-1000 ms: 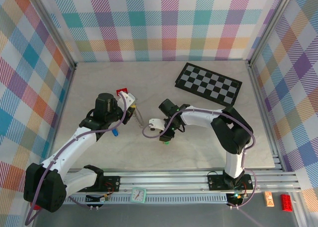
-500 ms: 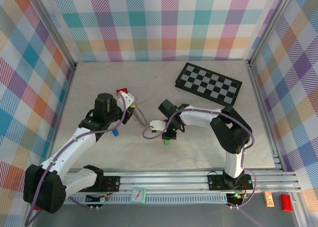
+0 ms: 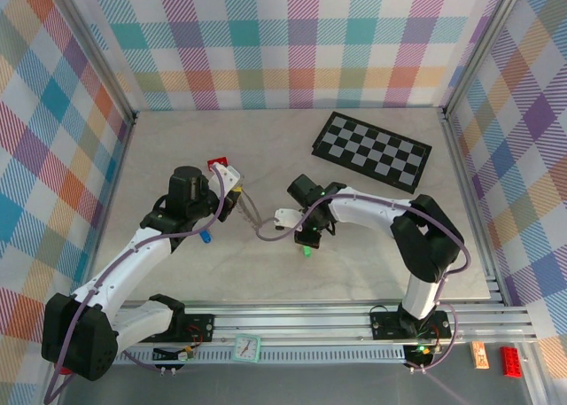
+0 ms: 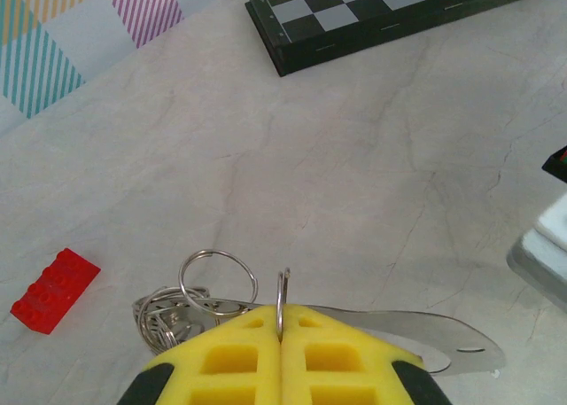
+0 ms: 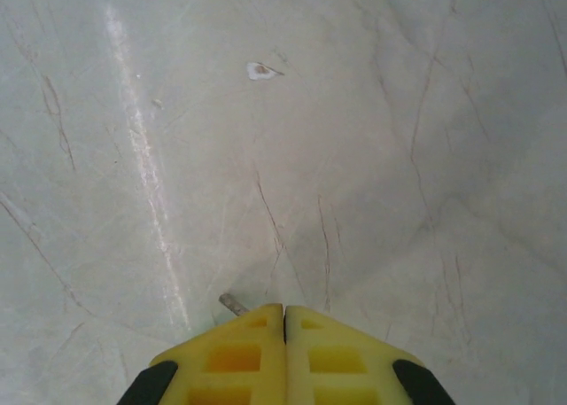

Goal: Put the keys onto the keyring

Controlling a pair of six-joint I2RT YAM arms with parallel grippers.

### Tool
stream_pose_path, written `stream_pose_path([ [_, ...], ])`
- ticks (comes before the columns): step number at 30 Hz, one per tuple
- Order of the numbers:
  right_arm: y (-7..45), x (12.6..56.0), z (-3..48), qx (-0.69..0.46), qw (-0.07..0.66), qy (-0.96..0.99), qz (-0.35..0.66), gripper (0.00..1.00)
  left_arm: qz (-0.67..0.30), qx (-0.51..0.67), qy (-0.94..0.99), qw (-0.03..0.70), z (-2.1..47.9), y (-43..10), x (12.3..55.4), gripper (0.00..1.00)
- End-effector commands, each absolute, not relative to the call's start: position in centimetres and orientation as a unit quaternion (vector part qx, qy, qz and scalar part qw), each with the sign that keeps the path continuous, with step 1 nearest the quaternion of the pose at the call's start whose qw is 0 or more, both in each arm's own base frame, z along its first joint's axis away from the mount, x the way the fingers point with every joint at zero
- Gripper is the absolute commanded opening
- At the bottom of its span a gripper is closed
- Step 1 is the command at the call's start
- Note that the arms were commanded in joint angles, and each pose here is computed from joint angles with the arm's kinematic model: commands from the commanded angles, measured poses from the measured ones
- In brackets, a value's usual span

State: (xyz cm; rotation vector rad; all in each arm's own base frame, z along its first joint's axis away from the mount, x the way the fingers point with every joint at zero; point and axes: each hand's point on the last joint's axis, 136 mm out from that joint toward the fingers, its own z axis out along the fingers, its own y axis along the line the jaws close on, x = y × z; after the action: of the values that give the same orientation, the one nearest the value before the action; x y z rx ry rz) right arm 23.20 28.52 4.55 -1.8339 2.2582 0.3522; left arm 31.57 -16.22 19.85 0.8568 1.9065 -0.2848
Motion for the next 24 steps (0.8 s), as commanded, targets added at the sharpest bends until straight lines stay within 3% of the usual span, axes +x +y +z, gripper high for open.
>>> stream_pose_path([
  [1,28.4,23.4,5.9,-0.501,0.078,0.851,0.132,0.0,-0.124,0.361,0.771,0.51,21.0,-16.5,31.8,0.0],
  [12,26.7,23.7,4.0,-0.257,0.056,0.955,0.14,0.0,-0.153,0.375,0.765,0.5,20.8,-17.5,31.3,0.0],
  [24,26.4,26.7,2.4,-0.182,0.073,0.97,0.145,0.0,-0.191,0.395,0.754,0.488,20.5,-18.7,30.4,0.0],
])
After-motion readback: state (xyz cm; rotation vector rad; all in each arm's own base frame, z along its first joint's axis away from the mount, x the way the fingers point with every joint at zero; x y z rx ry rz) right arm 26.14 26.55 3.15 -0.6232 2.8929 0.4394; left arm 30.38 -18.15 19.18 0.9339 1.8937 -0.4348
